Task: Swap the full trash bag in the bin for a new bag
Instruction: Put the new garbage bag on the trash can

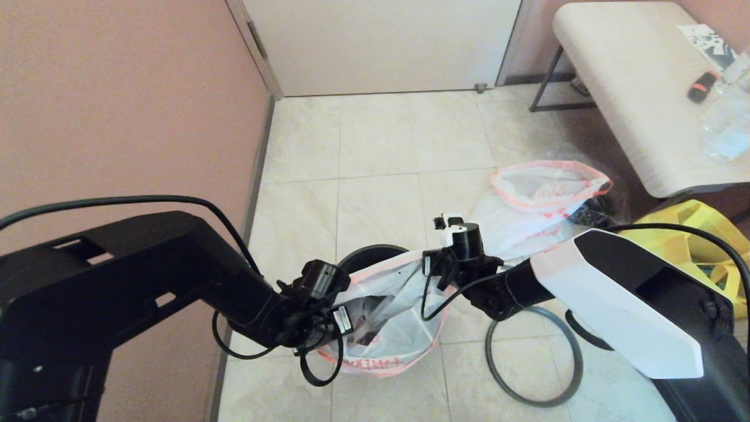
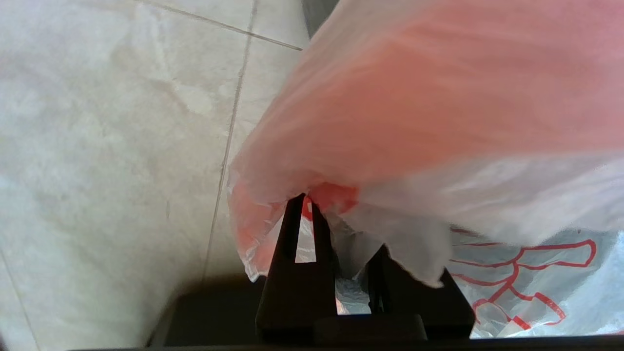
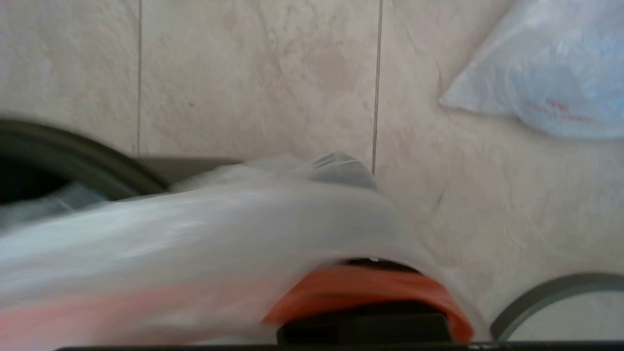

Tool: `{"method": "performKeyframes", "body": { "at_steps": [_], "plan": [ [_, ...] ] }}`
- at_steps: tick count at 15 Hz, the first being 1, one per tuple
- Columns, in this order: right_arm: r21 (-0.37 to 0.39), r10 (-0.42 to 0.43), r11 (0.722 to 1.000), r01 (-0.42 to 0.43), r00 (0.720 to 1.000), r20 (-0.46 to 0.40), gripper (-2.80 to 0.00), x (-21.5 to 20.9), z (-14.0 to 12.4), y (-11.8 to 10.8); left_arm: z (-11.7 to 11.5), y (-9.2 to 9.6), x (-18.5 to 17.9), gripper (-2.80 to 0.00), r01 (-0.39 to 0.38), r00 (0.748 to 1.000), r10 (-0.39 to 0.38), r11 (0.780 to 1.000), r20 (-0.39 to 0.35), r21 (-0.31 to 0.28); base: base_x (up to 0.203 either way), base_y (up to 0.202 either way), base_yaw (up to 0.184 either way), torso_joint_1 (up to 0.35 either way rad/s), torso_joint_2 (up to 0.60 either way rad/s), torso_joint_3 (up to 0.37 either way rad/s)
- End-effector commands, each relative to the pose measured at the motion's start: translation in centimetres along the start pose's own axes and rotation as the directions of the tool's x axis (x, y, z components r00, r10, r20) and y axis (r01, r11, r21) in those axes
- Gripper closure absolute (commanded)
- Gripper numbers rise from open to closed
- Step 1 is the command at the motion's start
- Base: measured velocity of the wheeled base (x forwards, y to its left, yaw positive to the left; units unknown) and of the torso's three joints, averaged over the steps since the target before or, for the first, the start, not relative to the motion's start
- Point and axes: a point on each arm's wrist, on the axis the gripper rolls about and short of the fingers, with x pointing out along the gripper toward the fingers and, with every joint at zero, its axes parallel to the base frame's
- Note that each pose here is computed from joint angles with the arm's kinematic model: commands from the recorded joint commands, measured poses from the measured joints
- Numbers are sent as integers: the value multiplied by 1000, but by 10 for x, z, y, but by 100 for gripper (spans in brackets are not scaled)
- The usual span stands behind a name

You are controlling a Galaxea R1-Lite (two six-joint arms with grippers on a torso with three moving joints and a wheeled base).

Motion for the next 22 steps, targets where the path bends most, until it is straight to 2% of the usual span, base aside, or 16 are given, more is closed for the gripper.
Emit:
{"method": "performKeyframes", "body": {
  "at_steps": [1,4,6,10,18,22],
  "plan": [
    [1,3,1000,-3,1000,24,0,-1,7,1,-4,-1,-1,0,3,1000,-3,1000,-2,8,0,0,0,0,0,0],
    [5,27,1000,-27,998,49,0,-8,19,7,-8,-4,0,0,23,1000,-22,999,-20,45,0,0,0,0,0,0],
    [-16,32,999,-32,998,52,0,-7,20,8,-10,-6,-1,0,30,999,-29,998,-24,52,0,0,0,0,0,0],
    [-20,93,996,-92,993,66,0,-8,27,15,-12,-6,-1,0,41,999,-39,998,-33,56,0,0,0,0,0,0],
    [-34,234,972,-235,972,-8,0,1,50,28,-21,-16,3,0,76,997,-74,992,-26,98,0,0,0,0,0,0],
    [-121,288,948,-295,955,-69,0,6,42,33,-25,-18,6,0,77,997,-74,990,-32,115,0,0,0,0,0,0]
  ]
}}
